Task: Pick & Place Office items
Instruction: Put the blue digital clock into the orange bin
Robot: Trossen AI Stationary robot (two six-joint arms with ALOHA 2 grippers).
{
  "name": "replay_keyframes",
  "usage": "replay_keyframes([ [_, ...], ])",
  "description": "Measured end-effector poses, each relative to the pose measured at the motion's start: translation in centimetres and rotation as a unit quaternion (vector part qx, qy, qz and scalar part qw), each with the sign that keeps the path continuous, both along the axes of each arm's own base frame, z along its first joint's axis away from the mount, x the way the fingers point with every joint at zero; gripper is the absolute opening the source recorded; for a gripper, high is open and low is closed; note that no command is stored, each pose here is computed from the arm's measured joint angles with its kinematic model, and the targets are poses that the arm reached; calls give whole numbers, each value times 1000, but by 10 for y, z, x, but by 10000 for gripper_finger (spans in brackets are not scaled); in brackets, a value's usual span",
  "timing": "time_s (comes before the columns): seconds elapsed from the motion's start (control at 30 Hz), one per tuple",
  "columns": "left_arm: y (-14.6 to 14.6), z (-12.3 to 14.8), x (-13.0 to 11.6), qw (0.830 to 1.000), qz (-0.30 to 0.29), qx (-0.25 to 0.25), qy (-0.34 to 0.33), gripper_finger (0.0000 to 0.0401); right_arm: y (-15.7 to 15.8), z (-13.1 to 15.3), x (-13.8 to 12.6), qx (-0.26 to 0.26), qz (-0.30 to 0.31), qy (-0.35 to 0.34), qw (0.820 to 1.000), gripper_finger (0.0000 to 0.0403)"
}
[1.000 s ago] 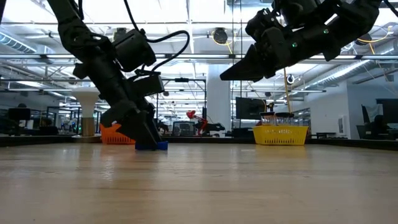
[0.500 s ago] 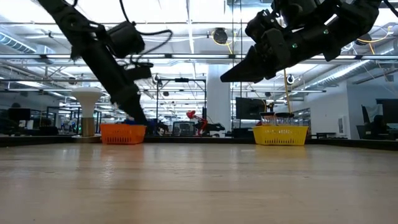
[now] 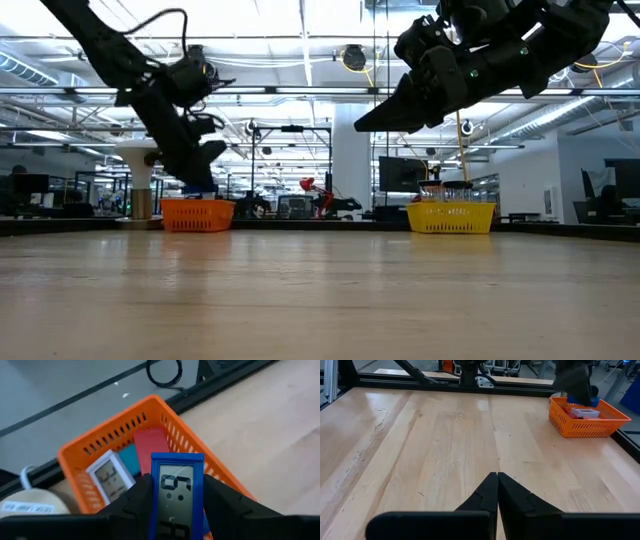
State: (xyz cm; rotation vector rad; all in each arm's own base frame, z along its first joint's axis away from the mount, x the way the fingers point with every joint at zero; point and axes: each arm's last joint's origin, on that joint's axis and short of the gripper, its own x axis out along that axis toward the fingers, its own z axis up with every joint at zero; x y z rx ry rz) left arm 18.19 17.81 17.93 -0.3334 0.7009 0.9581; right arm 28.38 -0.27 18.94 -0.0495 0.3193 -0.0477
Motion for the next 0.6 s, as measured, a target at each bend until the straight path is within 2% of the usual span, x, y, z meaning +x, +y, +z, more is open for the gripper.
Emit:
replay_keyframes([
  [0.3,27,-22,0,999,46,-4,-26,144,0,0,0,-1,0,0,1000,1],
  [0.43,30,-25,0,999,44,-2,-25,146,0,0,0,0,0,0,1000,0],
  [0.6,29,-26,4,999,34,1,-28,178,0,0,0,-1,0,0,1000,0],
])
